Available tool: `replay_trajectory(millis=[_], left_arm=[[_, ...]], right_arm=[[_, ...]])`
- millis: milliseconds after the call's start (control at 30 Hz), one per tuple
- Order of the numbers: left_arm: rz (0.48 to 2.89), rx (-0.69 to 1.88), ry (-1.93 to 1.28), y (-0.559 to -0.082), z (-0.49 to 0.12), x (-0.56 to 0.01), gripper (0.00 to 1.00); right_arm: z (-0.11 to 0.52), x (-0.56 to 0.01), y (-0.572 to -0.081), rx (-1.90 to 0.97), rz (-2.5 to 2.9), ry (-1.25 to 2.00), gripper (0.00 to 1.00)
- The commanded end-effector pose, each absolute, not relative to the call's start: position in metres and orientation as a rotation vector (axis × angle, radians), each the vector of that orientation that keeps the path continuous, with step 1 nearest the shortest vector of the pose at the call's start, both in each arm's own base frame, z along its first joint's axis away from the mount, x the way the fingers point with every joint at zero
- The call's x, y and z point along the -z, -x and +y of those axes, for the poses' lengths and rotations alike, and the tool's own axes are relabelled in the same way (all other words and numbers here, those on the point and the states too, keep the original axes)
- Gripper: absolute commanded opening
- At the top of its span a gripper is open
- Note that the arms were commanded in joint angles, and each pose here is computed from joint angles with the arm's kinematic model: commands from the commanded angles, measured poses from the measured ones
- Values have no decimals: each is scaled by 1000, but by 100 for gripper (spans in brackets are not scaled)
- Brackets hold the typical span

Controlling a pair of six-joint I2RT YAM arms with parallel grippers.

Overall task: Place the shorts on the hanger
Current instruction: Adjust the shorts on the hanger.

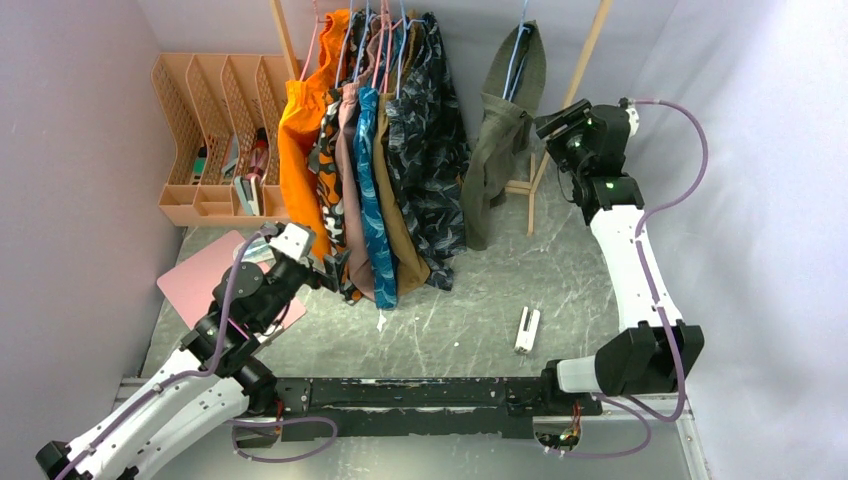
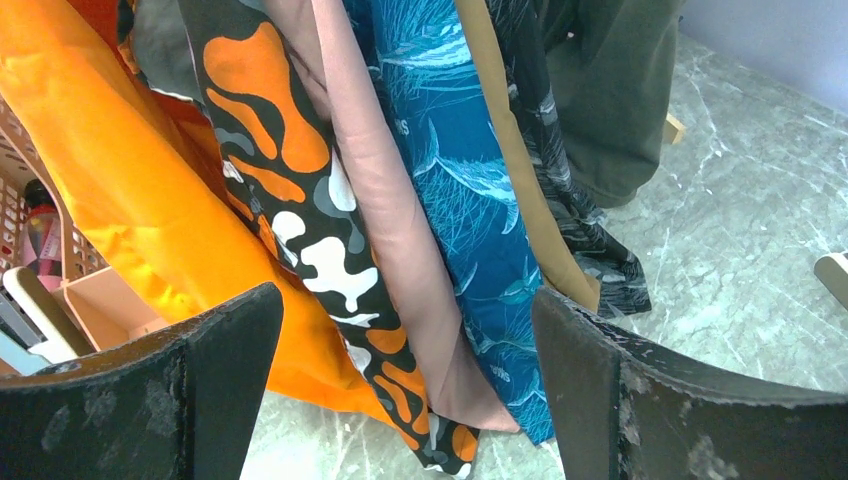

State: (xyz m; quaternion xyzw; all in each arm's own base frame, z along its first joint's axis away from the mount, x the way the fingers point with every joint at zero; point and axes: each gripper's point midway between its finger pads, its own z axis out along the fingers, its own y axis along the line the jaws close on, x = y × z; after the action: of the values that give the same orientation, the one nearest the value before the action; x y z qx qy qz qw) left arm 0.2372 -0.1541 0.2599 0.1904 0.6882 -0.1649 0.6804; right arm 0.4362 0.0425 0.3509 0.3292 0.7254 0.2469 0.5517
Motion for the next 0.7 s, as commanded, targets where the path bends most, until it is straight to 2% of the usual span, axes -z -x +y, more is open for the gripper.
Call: replay_trajectory(millis=[0,433,567,667], left_arm=[[1528,372,-437,-239,-158,-261,98],[1528,370,-438,-239,-158,-260,98],[1522,373,-437,-239,-158,-262,98],[1521,377,-441,-238,-159,-262,98]], right_arm=[[44,-391,-449,-724,1523,-781,62],[47,-375,-486,-802,1522,-880,68],[47,-365,-492,-802,1540,-917,68],[50,-363,-495,-834,1536,-916,63]])
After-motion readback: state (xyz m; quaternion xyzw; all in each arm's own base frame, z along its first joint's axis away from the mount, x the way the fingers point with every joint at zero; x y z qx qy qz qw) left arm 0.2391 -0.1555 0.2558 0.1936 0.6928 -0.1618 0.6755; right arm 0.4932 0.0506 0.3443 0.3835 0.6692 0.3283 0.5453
